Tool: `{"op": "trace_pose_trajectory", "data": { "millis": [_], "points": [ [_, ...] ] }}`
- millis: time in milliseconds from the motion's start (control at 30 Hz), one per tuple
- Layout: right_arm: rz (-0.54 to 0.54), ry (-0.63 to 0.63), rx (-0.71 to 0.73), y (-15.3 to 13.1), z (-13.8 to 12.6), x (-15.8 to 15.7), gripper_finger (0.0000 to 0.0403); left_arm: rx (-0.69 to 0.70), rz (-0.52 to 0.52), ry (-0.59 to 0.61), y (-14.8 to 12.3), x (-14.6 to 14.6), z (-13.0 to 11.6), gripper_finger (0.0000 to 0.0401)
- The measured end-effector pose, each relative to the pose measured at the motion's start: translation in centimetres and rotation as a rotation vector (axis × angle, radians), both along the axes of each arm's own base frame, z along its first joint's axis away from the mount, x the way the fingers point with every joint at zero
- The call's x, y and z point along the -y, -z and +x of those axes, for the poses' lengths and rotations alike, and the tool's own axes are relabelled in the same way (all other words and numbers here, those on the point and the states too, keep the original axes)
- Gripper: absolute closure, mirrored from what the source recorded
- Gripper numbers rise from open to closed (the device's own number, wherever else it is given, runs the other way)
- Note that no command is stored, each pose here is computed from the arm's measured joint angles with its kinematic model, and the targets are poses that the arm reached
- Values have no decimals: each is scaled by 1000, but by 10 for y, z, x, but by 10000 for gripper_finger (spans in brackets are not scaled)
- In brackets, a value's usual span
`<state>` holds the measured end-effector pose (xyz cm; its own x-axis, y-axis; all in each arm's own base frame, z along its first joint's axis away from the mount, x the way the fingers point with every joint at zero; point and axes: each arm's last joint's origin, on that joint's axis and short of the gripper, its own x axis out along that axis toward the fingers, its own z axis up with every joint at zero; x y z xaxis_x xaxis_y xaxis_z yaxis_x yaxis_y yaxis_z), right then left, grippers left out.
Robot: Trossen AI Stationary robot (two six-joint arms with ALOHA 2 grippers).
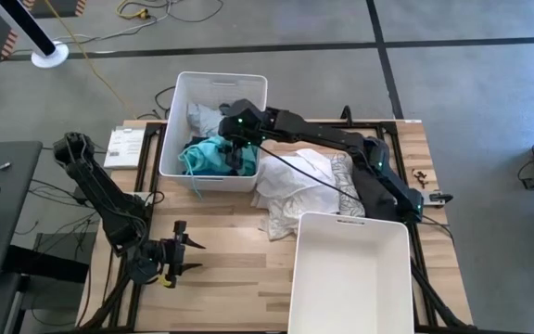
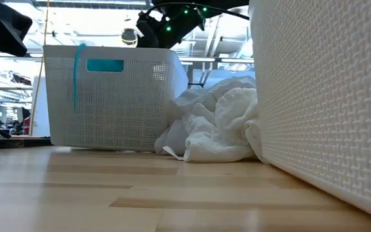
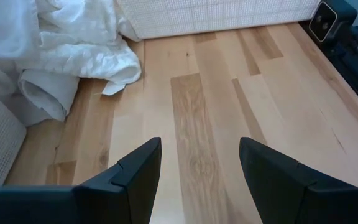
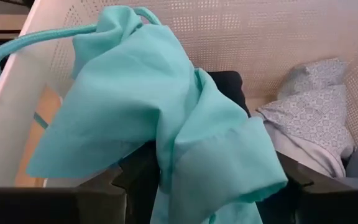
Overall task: Sort clothes
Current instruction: Put the light blue shorts into the top white laundry bin
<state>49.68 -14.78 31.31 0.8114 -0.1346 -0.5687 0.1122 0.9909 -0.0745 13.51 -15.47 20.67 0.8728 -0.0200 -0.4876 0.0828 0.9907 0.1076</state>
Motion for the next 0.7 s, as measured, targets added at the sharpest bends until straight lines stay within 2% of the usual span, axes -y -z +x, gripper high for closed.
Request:
{"op": "trace_pose_trajectory", "data": {
  "millis": [300, 700],
  "points": [
    [-19, -52, -11, 1, 0, -1, 161, -2, -17, -11, 0, 0, 0, 189],
    [-36, -76, 55, -15, -1, -6, 93, -5, -20, -15, 1, 0, 0, 189]
  ]
}}
